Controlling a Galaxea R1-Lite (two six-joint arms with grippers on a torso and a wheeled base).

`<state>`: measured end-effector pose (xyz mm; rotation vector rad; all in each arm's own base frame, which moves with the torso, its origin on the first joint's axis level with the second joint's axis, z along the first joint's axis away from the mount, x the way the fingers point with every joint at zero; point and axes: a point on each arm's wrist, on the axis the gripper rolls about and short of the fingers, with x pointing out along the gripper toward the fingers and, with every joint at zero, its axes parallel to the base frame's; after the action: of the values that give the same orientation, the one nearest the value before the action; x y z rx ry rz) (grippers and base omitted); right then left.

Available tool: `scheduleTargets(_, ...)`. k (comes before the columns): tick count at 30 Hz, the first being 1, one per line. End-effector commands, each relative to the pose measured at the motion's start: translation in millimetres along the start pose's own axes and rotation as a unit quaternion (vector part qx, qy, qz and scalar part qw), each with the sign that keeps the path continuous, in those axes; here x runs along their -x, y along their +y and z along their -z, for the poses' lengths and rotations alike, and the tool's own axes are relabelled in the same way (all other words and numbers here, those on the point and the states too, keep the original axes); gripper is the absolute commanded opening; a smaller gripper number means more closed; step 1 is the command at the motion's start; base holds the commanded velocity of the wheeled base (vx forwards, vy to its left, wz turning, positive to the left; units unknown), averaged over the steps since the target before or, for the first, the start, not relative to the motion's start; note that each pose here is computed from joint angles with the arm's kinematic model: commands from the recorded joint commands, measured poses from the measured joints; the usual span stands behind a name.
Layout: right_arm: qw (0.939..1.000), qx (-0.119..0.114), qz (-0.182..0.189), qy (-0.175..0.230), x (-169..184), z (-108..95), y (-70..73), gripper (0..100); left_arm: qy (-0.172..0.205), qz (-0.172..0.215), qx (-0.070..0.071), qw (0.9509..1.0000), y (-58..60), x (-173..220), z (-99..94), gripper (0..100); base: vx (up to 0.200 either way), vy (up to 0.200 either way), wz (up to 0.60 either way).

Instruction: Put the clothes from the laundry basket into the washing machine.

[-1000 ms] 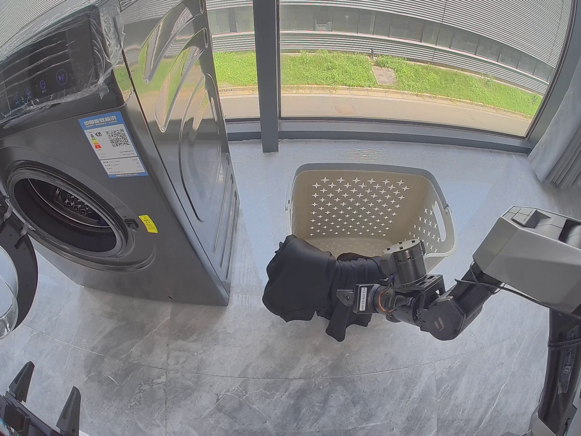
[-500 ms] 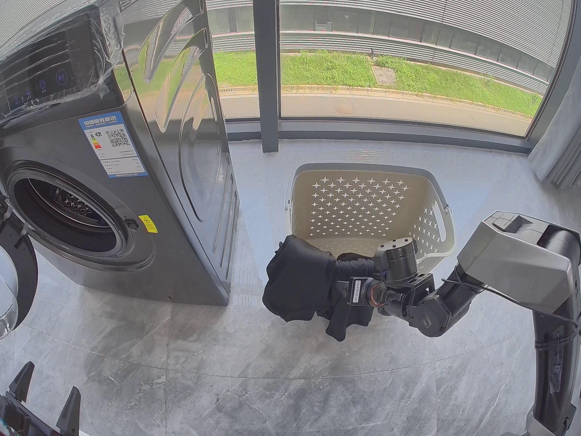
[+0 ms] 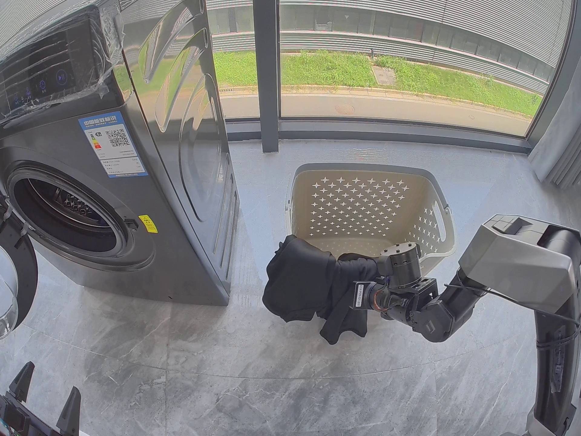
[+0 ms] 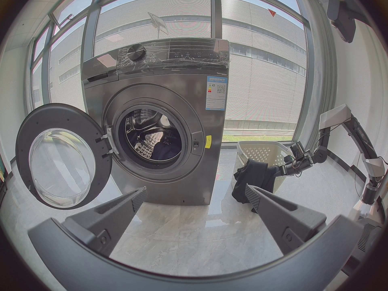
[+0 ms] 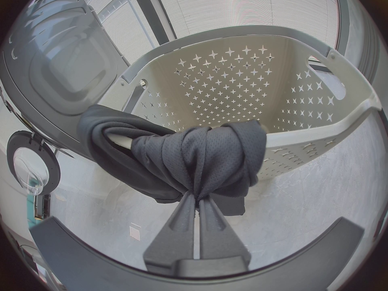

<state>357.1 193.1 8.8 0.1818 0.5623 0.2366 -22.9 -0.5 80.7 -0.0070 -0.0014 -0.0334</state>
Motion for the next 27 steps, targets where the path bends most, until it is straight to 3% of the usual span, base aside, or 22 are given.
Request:
scheduleTargets(1, 0.9999, -0.002, -0.005, -0.016, 25.0, -15.9, 1.2, 0, 0.002, 0.0, 0.0, 1.0, 0.0, -0.2, 5.2, 100, 0.0, 0.0, 0.0)
scheduleTargets(4, 0.9997, -0.002, -0.007, -0.022, 35.5, -22.2, 1.2, 0, 0.002, 0.0, 0.0, 1.0, 0.0, -0.2, 5.2, 100, 0.0, 0.0, 0.0)
scheduleTargets(8, 0.9999, 0.001, -0.002, -0.01, 36.7, -15.5, -1.6, 0, 0.002, 0.0, 0.0, 1.0, 0.0, -0.2, 5.2, 100, 0.0, 0.0, 0.0)
scheduleTargets(9, 1.0, 0.002, -0.001, -0.008, 35.7, -14.1, -2.0, 100, 0.002, 0.0, 0.0, 1.0, 0.0, -0.2, 5.2, 100, 0.0, 0.0, 0.0)
scheduleTargets(18, 1.0, 0.007, 0.005, -0.001, 26.9, -6.4, -3.0, 100, 0.002, 0.0, 0.0, 1.0, 0.0, -0.2, 5.2, 100, 0.0, 0.0, 0.0)
scheduleTargets(27, 0.9997, 0.013, 0.02, 0.002, -6.3, 2.7, -14.2, 100, 0.002, 0.0, 0.0, 1.0, 0.0, -0.2, 5.2, 100, 0.0, 0.0, 0.0)
